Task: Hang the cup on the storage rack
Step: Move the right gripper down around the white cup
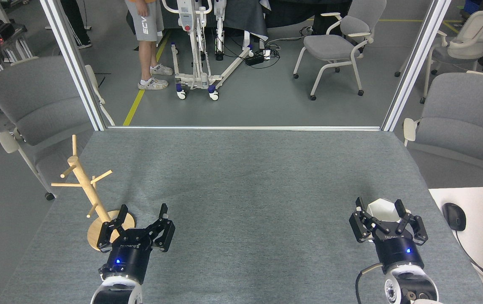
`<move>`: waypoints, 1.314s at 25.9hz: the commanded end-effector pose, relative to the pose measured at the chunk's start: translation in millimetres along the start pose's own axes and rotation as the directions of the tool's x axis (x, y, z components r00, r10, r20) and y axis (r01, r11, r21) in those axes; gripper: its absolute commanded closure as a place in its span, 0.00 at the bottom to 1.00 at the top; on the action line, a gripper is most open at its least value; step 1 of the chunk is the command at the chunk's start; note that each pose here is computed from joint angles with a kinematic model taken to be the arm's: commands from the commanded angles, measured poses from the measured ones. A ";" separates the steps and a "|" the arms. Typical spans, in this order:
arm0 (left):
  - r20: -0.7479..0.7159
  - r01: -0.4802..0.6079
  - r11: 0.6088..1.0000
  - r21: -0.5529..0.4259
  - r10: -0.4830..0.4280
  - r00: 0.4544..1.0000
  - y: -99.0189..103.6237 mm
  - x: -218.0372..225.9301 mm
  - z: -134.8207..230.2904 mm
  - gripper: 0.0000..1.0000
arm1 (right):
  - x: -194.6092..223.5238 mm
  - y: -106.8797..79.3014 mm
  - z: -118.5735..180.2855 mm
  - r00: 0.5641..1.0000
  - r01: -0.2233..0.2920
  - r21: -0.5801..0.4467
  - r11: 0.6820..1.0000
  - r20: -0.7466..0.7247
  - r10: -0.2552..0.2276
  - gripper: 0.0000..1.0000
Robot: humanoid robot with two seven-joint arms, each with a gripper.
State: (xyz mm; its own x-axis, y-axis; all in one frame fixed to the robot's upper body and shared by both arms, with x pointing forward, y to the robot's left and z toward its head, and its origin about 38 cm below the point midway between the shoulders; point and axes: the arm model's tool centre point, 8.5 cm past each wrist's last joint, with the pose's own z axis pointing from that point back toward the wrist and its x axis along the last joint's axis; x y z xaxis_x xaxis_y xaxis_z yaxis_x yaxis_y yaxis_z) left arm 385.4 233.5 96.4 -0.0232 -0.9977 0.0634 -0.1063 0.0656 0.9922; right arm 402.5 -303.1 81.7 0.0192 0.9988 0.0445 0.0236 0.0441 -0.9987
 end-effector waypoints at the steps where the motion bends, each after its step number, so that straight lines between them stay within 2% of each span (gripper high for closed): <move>1: -0.041 -0.004 1.000 0.000 0.004 0.999 -1.7 -2.7 1.9 0.00 | -0.2 -1.0 -0.7 1.000 0.001 -0.003 1.000 -0.002 -0.001 0.01; 3: -0.083 -0.013 1.000 0.005 0.013 0.996 -1.1 -3.3 2.1 0.00 | -1.3 -1.2 -0.7 1.000 -0.002 -0.002 1.000 -0.002 0.002 0.01; 7: -0.076 -0.028 0.999 0.023 0.030 0.997 7.8 3.1 6.7 0.00 | 0.4 1.0 1.2 1.000 -0.001 0.002 1.000 0.002 0.001 0.01; 10: -0.062 -0.024 0.999 0.033 0.026 0.998 12.2 3.0 12.5 0.00 | -2.7 11.2 11.1 1.000 -0.003 0.027 1.000 -0.001 0.003 0.01; 12: -0.030 -0.028 0.999 0.033 0.029 0.999 12.2 7.2 13.2 0.00 | -13.3 19.1 20.7 1.000 -0.013 0.047 0.999 -0.023 0.014 0.01; 14: -0.024 -0.028 0.999 0.034 0.029 0.999 12.3 7.8 13.2 0.00 | -30.9 19.2 23.9 0.998 -0.024 0.054 0.998 -0.055 0.027 0.01; 17: -0.023 -0.028 0.999 0.033 0.029 0.999 11.8 7.9 13.2 0.00 | -53.7 38.2 30.9 0.995 -0.029 0.113 0.993 -0.088 0.039 0.01; 22: -0.024 -0.029 0.999 0.022 0.029 0.999 8.1 7.7 13.4 0.00 | -58.0 60.2 30.0 0.998 0.000 0.177 0.984 -0.067 0.012 0.01; 29: -0.025 -0.030 0.999 0.022 0.031 0.999 8.4 8.0 13.4 0.00 | -59.0 59.8 19.5 0.997 0.005 0.122 0.993 -0.072 0.004 0.01; 34: -0.026 -0.029 0.999 0.017 0.029 0.999 6.9 7.8 13.9 0.00 | -61.0 67.8 10.8 0.997 0.018 0.142 0.990 -0.082 -0.006 0.01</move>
State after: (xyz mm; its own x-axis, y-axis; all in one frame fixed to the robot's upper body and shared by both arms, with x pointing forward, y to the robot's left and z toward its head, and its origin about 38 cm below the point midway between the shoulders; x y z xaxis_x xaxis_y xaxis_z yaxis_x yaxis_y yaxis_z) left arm 371.2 226.4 103.8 -0.0017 -0.9954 0.0960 -0.1276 0.0954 0.9872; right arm 386.6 -359.9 14.7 0.0959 0.9943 0.0462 -0.1111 0.0568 -0.9922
